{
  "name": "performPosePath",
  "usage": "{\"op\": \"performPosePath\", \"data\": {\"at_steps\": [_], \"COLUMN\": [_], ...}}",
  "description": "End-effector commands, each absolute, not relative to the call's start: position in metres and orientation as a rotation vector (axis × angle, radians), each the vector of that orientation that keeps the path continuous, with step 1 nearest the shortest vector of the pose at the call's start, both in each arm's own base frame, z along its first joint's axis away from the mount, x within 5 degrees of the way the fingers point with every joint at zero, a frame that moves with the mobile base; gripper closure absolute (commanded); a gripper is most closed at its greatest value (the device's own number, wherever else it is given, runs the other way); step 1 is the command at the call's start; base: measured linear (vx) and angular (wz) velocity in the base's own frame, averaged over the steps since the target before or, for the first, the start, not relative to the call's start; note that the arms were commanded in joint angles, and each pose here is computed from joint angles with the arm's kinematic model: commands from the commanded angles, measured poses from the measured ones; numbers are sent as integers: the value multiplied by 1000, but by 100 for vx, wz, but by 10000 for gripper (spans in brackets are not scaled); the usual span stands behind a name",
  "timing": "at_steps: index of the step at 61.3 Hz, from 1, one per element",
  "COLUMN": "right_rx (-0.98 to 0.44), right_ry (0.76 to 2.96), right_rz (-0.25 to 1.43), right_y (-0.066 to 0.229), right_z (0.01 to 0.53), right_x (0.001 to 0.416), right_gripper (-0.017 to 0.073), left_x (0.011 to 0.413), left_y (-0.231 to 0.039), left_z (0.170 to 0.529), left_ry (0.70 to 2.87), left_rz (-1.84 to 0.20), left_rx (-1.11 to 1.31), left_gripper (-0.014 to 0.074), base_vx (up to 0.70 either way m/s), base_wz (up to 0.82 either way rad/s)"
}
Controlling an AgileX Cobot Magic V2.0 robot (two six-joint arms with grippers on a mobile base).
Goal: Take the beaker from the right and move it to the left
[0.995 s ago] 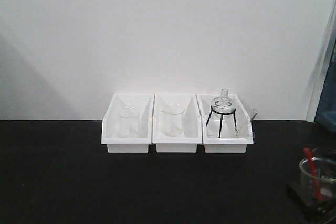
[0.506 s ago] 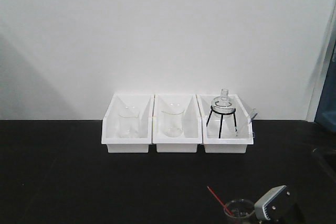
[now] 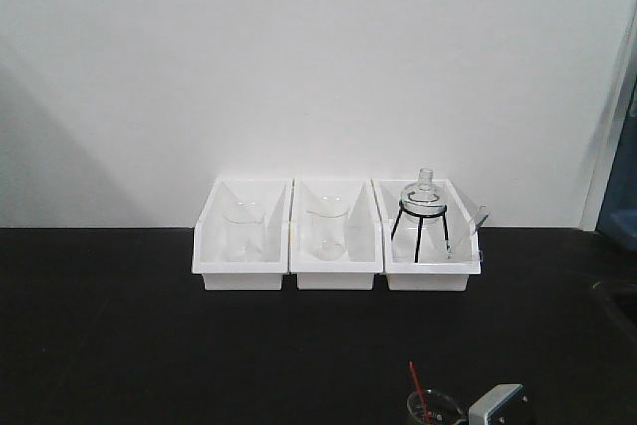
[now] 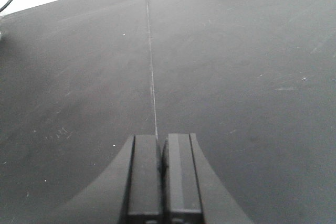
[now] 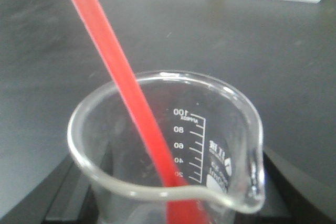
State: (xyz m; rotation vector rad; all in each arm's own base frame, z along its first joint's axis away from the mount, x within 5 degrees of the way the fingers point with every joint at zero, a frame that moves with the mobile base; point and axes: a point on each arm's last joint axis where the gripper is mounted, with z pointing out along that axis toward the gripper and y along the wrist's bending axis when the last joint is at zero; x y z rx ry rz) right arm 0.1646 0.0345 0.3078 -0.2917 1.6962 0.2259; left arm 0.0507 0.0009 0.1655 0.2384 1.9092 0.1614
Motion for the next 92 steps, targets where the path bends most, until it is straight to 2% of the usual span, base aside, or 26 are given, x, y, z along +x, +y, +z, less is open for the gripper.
{"op": "performPosePath", "data": {"at_steps": [1,92], "right_rx": [-299,-299], "right_ry": [1645,1645], "right_rz": [248,248], "right_y": [36,36], "right_z": [321,321], "right_x": [163,163], "right_gripper": [563,563], "left_x": [53,53], "left_y": [0,0], "left_z": [166,166], "left_ry": [1844,1844], "left_rz": [157,157], "left_rx": [239,239], "left_gripper": [600,600], "base_vx": [0,0], "base_wz": [0,0]}}
